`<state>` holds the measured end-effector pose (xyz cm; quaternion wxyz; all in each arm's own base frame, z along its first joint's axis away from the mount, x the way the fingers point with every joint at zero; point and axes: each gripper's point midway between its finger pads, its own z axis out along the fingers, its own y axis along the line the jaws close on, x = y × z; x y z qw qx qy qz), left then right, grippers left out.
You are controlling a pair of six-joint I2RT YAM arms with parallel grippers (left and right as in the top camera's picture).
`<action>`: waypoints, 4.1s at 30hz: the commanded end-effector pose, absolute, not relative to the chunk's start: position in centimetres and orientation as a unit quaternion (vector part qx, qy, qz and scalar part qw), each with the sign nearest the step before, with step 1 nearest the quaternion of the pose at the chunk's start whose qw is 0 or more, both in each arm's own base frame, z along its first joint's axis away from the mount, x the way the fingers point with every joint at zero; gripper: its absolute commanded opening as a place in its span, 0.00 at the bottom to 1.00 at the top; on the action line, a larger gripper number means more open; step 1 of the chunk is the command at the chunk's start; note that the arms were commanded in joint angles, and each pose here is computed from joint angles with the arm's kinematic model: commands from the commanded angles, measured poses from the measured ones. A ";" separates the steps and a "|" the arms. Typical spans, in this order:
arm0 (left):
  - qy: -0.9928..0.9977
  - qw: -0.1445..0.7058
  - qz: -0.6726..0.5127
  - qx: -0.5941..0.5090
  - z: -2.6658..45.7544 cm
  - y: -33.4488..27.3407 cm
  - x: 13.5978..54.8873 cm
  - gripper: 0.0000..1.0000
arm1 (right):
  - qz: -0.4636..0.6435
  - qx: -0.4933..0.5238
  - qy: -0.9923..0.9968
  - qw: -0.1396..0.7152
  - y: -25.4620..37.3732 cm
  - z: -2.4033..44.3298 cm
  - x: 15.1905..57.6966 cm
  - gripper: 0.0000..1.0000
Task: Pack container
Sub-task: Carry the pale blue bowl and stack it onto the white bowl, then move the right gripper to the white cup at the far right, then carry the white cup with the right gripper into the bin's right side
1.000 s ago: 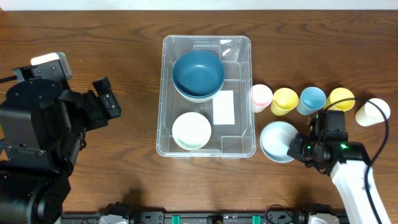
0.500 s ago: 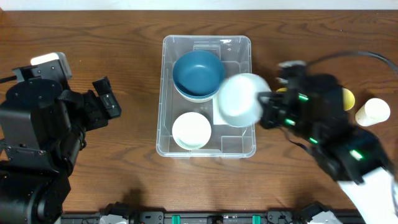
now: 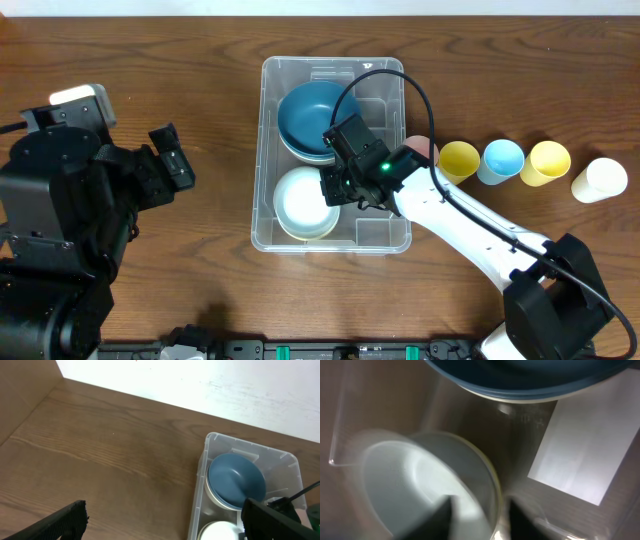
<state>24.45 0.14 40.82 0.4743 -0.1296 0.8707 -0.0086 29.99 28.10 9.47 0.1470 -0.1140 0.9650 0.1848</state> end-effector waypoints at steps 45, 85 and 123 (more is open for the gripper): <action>0.870 0.474 -0.002 -0.133 40.8 0.4 24.5 0.98 | 0.013 0.586 0.797 0.149 -24.7 9.2 27.8 0.89; 0.870 0.474 -0.002 -0.133 40.8 0.4 24.5 0.98 | 0.127 0.438 0.810 0.369 -14.7 23.6 31.5 0.01; 0.870 0.474 -0.002 -0.133 40.8 0.4 24.4 0.98 | 0.063 -0.005 0.980 0.187 19.0 7.6 34.1 0.25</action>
